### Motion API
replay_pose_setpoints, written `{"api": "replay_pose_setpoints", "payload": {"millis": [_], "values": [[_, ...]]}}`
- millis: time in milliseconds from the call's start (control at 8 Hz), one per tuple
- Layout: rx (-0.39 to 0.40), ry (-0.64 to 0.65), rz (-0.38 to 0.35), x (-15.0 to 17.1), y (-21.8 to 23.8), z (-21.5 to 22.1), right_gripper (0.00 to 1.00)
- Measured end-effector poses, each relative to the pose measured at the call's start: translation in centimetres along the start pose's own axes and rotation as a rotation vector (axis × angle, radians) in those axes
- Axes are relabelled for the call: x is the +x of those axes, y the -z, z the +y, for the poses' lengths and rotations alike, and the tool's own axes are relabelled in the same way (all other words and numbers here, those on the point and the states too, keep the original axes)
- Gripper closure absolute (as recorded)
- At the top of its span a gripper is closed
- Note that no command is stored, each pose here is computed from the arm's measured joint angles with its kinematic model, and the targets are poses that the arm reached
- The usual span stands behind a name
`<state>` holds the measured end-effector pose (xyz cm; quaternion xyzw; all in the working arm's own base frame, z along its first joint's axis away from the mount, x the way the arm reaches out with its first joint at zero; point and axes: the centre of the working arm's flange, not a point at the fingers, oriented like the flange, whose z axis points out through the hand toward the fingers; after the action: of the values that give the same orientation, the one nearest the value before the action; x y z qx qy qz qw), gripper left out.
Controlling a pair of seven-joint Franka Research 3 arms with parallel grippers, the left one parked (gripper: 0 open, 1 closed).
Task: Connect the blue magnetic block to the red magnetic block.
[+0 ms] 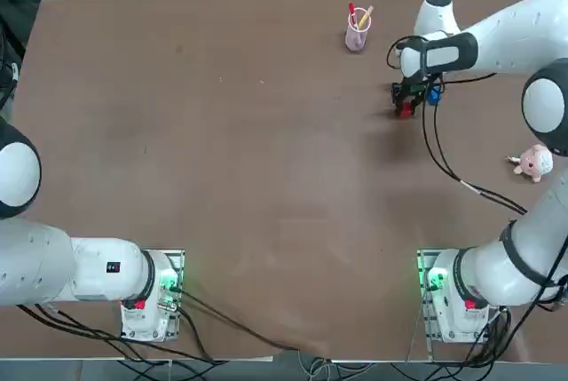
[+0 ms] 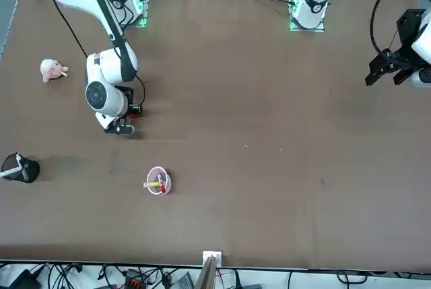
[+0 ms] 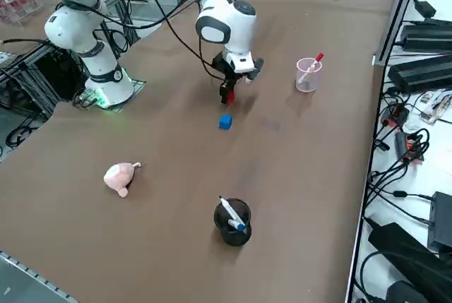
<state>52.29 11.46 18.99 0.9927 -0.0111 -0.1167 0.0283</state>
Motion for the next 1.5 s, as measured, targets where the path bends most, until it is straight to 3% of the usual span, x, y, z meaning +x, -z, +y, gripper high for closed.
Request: {"api": "replay_pose_setpoints", "payload": {"millis": [250, 625, 875, 1125, 1500], "values": [[0.006, -0.116, 0.023, 0.4, 1.0, 0.2, 0.53], [0.045, -0.485, 0.077, 1.4, 4.5, 1.9, 0.53], [0.116, -0.745, 0.045, 2.2, 4.7, 5.6, 0.53], [0.237, -0.945, -0.021, 2.7, 4.4, 9.4, 0.53], [0.304, -1.171, -0.034, 3.2, 4.5, 10.3, 0.53]]}}
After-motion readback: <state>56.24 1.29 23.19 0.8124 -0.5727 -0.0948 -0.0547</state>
